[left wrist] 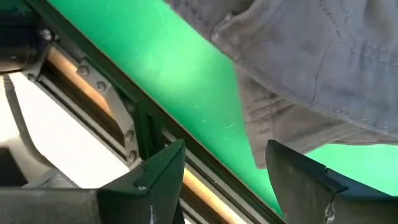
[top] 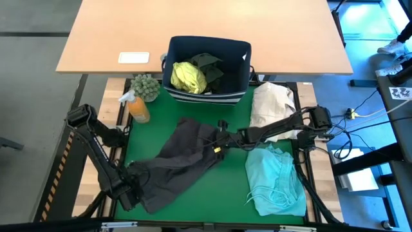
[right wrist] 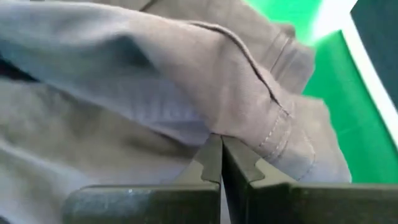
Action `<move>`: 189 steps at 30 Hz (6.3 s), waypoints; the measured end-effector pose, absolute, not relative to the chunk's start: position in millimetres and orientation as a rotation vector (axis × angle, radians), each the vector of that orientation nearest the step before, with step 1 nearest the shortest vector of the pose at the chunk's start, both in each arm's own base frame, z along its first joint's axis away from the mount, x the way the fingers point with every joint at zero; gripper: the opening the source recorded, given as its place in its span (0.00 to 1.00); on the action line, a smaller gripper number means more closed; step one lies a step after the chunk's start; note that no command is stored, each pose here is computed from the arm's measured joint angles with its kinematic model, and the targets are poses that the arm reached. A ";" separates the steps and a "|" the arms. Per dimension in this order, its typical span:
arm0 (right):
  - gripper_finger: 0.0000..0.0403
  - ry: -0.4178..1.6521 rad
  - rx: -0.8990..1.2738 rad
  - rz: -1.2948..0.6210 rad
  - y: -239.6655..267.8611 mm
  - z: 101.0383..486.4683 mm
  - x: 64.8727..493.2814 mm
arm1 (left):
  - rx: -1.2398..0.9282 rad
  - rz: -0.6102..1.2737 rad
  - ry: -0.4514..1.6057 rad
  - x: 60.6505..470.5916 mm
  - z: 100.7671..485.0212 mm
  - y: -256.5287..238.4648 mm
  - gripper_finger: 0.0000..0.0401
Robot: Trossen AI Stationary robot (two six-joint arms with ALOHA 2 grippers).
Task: Fold laundry
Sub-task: Fold the black shorts
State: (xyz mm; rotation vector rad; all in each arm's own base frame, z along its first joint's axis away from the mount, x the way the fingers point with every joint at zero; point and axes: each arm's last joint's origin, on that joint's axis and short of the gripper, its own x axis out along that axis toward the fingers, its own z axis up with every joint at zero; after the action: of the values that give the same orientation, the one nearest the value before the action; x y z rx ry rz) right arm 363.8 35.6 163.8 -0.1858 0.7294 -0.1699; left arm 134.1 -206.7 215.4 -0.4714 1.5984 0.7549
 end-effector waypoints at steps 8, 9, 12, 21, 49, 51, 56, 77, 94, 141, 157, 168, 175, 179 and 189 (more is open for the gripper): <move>0.00 0.667 -0.214 -0.188 33.8 184.0 376.4 | -0.384 0.787 1.508 135.7 231.1 -203.0 0.54; 0.00 0.666 -0.217 -0.194 31.4 185.6 377.5 | -0.375 0.807 1.488 135.8 237.8 -202.4 0.54; 0.00 0.675 -0.225 -0.221 24.0 188.7 379.3 | -0.353 0.872 1.398 136.7 260.2 -199.6 0.54; 0.00 0.711 -0.184 -0.237 4.7 186.7 378.7 | -0.208 0.642 1.020 154.3 292.1 -201.9 0.51; 0.00 0.705 -0.135 -0.126 9.5 186.6 379.5 | -0.147 0.280 1.384 224.0 310.4 -94.5 0.54; 0.00 0.705 -0.135 -0.124 9.5 186.5 379.5 | -0.191 0.260 1.397 224.4 311.9 -84.2 0.55; 0.00 0.708 -0.132 -0.115 9.8 186.3 379.3 | -0.314 0.167 1.439 225.4 299.0 -69.9 0.55; 0.00 0.709 -0.127 -0.098 10.3 186.2 379.3 | -0.521 -0.022 1.604 220.0 258.5 -76.7 0.55; 0.00 0.628 -0.196 -0.329 2.7 193.5 382.9 | -0.598 0.107 1.751 191.7 258.4 -123.9 0.46; 0.00 0.567 -0.299 0.093 102.8 167.0 404.0 | -0.523 0.209 1.640 160.6 208.4 -126.9 0.34; 0.00 0.446 -0.148 -0.084 35.2 169.2 427.2 | -0.784 0.052 1.530 160.3 215.8 -169.7 0.04; 0.00 0.486 -0.135 -0.062 31.8 165.7 425.9 | -0.659 0.184 1.616 147.9 210.6 -158.8 0.10; 0.00 0.493 -0.136 -0.059 31.6 165.1 425.6 | -0.604 0.168 1.643 157.0 209.7 -141.8 0.29; 0.00 0.495 -0.137 -0.057 31.7 165.0 425.5 | -0.616 0.173 1.698 161.7 209.7 -128.4 0.38; 0.00 0.488 -0.160 0.049 50.0 168.7 422.9 | -0.545 0.323 1.831 159.9 210.5 -89.4 0.46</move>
State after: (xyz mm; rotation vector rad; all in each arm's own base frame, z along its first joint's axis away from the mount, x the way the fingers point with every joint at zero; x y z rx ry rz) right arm 422.9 50.0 168.7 -0.1605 0.4882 0.0487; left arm 159.9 -89.4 210.5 -0.5453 1.8314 0.3233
